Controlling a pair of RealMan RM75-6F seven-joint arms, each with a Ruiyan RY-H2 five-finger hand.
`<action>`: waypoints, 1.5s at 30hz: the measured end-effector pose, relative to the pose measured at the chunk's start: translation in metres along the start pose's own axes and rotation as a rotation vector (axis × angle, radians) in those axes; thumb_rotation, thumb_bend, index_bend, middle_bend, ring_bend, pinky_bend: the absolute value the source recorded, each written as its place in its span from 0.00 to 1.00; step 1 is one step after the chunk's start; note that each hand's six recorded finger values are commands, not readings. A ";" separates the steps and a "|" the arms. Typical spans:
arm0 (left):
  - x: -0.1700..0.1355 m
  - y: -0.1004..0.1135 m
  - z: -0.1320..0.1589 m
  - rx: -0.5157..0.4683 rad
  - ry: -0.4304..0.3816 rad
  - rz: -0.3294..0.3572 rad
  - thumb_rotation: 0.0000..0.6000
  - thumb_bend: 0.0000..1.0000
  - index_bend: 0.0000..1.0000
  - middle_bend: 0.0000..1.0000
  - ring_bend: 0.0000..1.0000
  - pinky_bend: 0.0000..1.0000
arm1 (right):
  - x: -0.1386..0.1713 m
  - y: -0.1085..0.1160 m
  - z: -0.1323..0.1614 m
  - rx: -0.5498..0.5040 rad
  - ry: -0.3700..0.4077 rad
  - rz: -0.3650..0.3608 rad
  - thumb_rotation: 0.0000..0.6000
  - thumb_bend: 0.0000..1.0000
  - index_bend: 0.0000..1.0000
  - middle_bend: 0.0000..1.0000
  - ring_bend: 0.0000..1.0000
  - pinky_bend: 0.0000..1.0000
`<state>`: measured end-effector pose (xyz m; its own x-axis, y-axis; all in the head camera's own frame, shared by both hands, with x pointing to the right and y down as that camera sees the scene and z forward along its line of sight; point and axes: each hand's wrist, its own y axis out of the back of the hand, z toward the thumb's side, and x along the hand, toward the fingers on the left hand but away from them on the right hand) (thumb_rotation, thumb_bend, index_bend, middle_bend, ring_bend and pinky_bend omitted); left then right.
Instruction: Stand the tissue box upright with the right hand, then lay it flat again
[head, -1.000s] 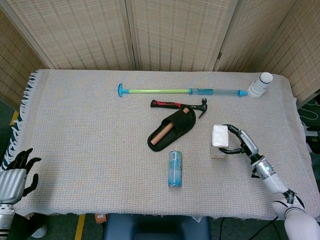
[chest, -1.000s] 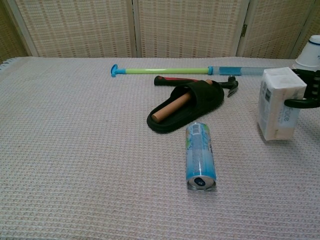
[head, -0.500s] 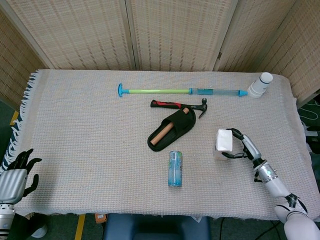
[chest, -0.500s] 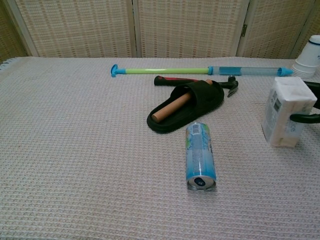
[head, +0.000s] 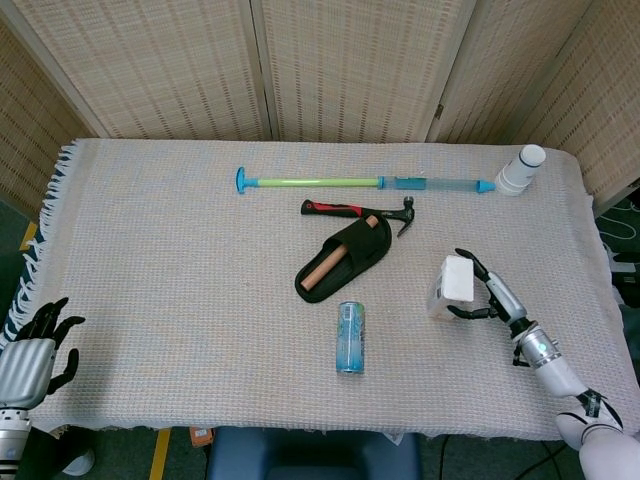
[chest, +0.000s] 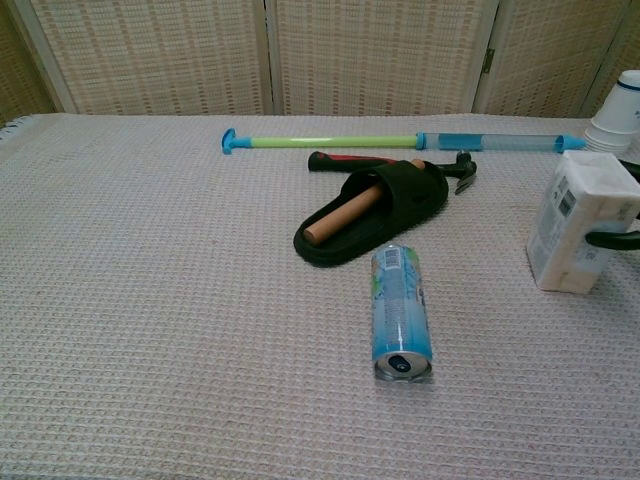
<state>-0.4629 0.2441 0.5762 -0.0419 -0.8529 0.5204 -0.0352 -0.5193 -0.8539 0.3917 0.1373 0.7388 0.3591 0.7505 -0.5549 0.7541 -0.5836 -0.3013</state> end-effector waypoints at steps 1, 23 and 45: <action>0.000 0.000 0.000 0.000 -0.001 0.000 1.00 0.53 0.25 0.00 0.00 0.20 | 0.000 0.000 0.001 0.004 0.000 0.007 1.00 0.18 0.00 0.12 0.12 0.00; -0.001 0.003 0.001 -0.001 0.001 0.007 1.00 0.53 0.25 0.00 0.00 0.20 | 0.040 0.027 0.047 0.096 0.115 -0.023 1.00 0.06 0.00 0.00 0.00 0.00; -0.004 0.004 0.003 0.000 -0.003 0.004 1.00 0.53 0.25 0.00 0.00 0.20 | 0.050 -0.002 0.147 0.736 -0.169 -0.116 1.00 0.06 0.00 0.00 0.02 0.00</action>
<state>-0.4595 0.2454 0.5705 -0.0395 -0.8550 0.5172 -0.0348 -0.5161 -0.8558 0.3270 0.1309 0.5972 0.1662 0.7965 -0.5813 0.1997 -0.6045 -0.7712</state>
